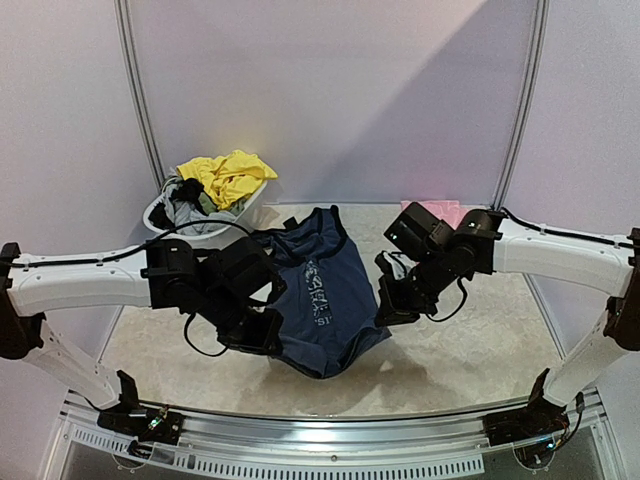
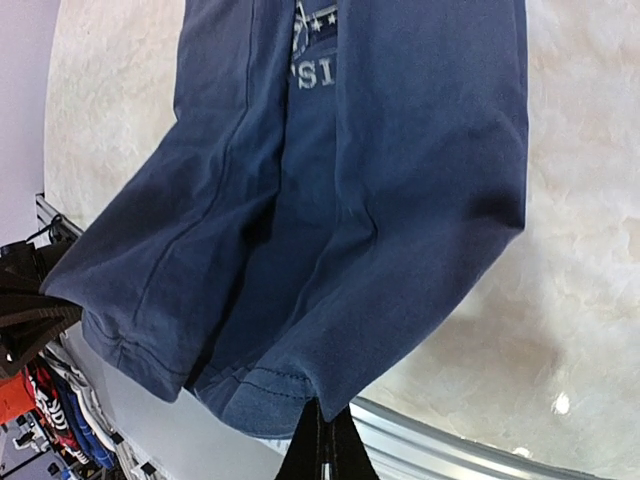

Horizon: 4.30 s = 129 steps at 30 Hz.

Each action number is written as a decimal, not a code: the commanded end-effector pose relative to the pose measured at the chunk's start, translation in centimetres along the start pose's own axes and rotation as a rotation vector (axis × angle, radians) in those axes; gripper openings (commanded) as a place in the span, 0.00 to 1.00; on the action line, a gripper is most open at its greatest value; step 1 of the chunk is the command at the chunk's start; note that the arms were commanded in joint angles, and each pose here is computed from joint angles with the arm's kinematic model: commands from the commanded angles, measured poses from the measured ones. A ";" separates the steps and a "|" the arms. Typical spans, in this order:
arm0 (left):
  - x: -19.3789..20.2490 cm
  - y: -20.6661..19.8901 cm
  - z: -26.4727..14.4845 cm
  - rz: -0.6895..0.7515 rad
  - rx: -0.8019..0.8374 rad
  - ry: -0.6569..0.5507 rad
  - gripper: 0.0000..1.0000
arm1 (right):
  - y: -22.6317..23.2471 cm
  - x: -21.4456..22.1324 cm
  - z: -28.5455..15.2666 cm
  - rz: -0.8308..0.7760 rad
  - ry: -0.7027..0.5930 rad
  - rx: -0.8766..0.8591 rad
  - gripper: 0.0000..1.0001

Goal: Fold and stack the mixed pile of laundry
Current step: Fold the rectangle-folded tank top at the center of the board, then move the 2/3-rectangle-folded tank top to the center of the board.

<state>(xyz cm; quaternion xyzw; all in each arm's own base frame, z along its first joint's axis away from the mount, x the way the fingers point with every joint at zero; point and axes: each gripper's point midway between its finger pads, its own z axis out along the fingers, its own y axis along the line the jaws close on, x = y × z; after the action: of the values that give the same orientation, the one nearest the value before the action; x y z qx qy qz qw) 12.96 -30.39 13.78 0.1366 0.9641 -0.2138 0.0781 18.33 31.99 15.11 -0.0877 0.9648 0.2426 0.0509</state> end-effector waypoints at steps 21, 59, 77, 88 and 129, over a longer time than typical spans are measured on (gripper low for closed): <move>-8.9 3.0 -1.3 -0.070 -0.130 -0.101 0.00 | -0.7 -11.1 -2.1 -0.017 -0.184 0.063 0.00; -18.8 10.8 5.0 -0.133 -0.198 -0.039 0.00 | -4.1 -22.1 4.8 -0.052 -0.084 -0.031 0.00; -20.2 14.5 7.9 -0.232 -0.245 0.028 0.00 | -7.6 -24.5 8.7 0.006 -0.059 0.007 0.00; -20.4 16.3 8.4 -0.367 -0.262 0.051 0.11 | -7.1 -26.2 9.4 0.009 -0.072 -0.035 0.10; -13.1 7.4 11.2 -0.044 -0.132 0.147 0.44 | -5.5 -14.2 9.6 -0.041 0.061 -0.105 0.09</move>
<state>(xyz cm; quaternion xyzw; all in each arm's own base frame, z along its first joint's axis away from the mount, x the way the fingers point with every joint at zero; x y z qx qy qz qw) 30.83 -31.53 5.96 0.1126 0.9829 -0.1392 0.0432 35.06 34.46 10.24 -0.1293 0.9405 0.3087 0.0590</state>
